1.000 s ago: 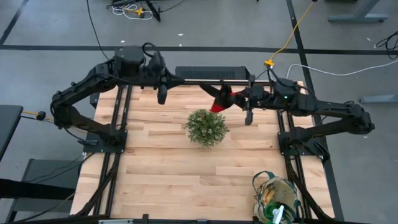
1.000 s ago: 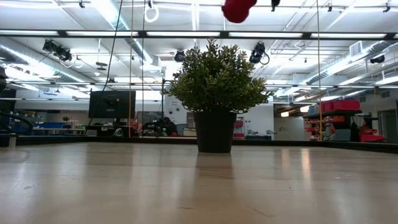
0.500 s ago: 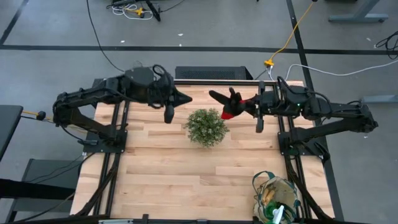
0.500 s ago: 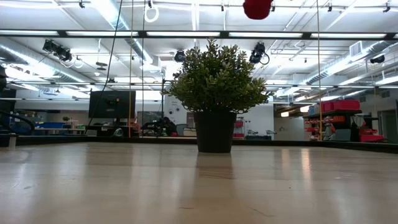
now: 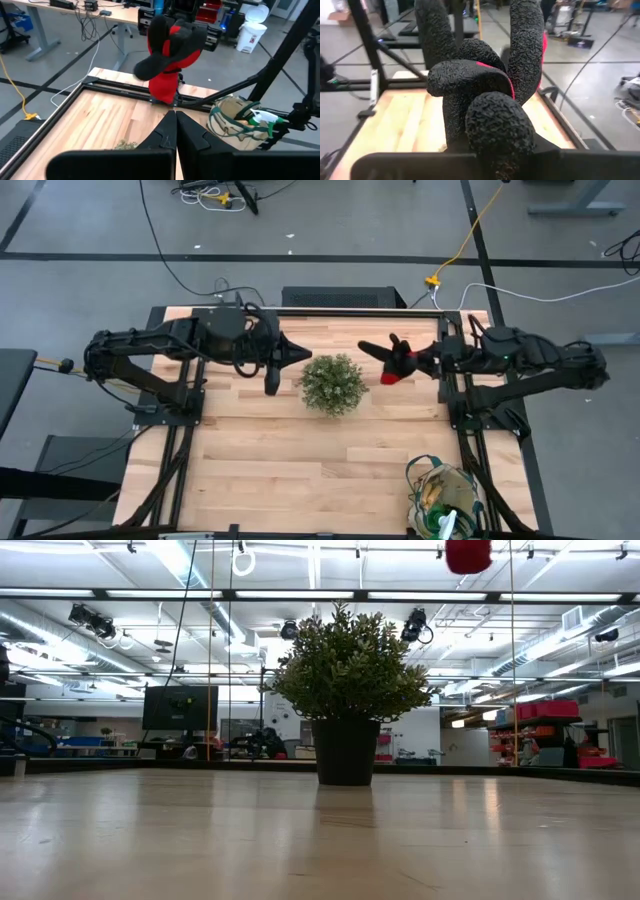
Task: Pick & Place Garden tools in Gardening bag
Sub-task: Put the red gloves into the white gardening bag
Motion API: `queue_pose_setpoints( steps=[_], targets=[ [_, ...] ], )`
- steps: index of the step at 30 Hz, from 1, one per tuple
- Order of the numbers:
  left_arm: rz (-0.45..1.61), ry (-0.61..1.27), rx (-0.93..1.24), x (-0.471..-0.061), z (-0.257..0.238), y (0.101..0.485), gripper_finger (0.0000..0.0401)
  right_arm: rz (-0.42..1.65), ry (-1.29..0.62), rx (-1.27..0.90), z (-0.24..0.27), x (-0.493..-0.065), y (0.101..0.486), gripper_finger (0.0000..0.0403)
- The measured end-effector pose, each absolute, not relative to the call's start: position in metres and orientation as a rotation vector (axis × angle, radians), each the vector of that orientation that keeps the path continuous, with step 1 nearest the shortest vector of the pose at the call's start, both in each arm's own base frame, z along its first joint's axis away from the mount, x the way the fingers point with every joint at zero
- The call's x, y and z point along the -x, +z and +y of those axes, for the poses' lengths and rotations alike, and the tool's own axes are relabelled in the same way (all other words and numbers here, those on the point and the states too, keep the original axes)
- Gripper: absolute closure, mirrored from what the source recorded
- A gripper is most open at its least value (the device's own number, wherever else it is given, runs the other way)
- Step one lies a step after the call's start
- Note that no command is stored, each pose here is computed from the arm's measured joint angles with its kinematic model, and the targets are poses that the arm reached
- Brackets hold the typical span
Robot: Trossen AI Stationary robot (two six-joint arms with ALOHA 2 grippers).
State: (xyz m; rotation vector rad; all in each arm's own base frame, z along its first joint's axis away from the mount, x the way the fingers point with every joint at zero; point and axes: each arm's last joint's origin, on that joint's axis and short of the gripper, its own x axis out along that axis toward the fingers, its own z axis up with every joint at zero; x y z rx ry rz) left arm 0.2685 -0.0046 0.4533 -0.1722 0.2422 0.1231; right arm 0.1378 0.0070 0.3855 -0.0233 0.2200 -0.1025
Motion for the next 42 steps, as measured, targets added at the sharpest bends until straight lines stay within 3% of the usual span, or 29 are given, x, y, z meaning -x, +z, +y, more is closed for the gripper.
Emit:
queue_pose_setpoints(
  steps=[15,23,42],
  targets=[
    [0.229,0.120,0.165,-0.266,-0.006,0.456,0.0399,0.276,0.229,0.035,0.033,-0.108,0.381,0.0392],
    [0.223,0.093,-0.017,-0.266,-0.015,0.457,0.0399,0.323,0.441,0.022,0.045,-0.096,0.377,0.0392],
    [0.221,0.126,-0.035,-0.265,-0.024,0.457,0.0400,0.382,0.742,0.060,0.084,-0.085,0.373,0.0392]
  ],
)
